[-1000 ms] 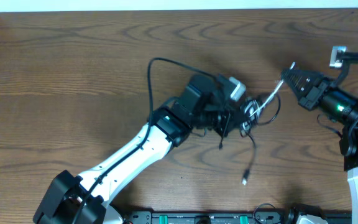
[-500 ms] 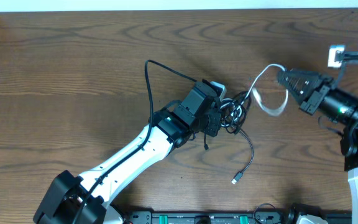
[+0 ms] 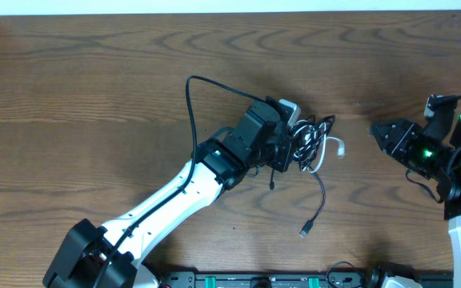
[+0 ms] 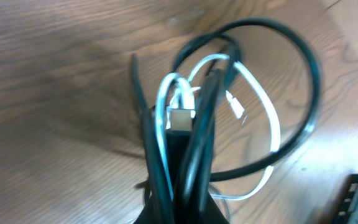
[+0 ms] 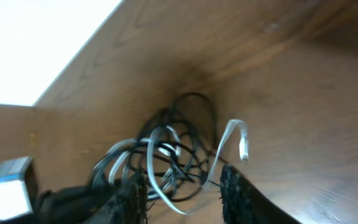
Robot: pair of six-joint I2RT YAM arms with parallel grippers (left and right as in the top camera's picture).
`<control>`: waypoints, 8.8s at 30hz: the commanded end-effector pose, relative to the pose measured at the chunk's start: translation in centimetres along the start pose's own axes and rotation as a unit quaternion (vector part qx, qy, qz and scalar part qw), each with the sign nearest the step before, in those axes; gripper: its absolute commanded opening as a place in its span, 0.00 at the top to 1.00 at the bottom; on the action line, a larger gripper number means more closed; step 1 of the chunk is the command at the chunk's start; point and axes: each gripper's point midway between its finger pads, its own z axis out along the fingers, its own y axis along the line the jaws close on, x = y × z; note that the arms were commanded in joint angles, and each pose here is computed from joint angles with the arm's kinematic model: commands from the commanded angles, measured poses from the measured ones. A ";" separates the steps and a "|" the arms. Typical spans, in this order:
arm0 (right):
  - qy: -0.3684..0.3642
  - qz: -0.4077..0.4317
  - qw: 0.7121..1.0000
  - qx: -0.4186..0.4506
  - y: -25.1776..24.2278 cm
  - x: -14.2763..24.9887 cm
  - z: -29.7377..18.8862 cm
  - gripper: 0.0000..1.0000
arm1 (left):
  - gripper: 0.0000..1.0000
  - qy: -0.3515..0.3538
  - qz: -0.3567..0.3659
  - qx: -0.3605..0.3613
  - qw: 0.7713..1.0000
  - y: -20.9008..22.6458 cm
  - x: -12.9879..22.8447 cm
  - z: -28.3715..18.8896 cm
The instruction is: Untangle cables
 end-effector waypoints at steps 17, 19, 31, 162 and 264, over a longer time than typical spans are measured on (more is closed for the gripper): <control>0.057 -0.098 0.993 -0.040 2.2 3.1 0.2 0.51 | 0.70 0.026 -0.024 -0.061 0.998 2.3 1.3 -0.3; 0.060 -0.101 0.992 -0.042 2.4 3.3 0.3 0.50 | 0.81 0.032 -0.026 -0.063 0.997 2.4 1.7 -0.3; 0.068 -0.109 0.991 -0.047 2.9 3.8 0.4 0.47 | 0.92 0.036 -0.027 -0.065 0.997 2.5 1.8 -0.3; 0.229 -0.126 0.964 -0.051 6.2 21.3 15.6 0.78 | 0.78 0.117 -0.307 -0.168 0.930 11.8 6.9 -0.9; 0.143 -0.035 0.989 0.005 3.0 11.5 11.0 0.99 | 0.66 0.044 -0.347 -0.125 0.929 11.6 2.9 -0.1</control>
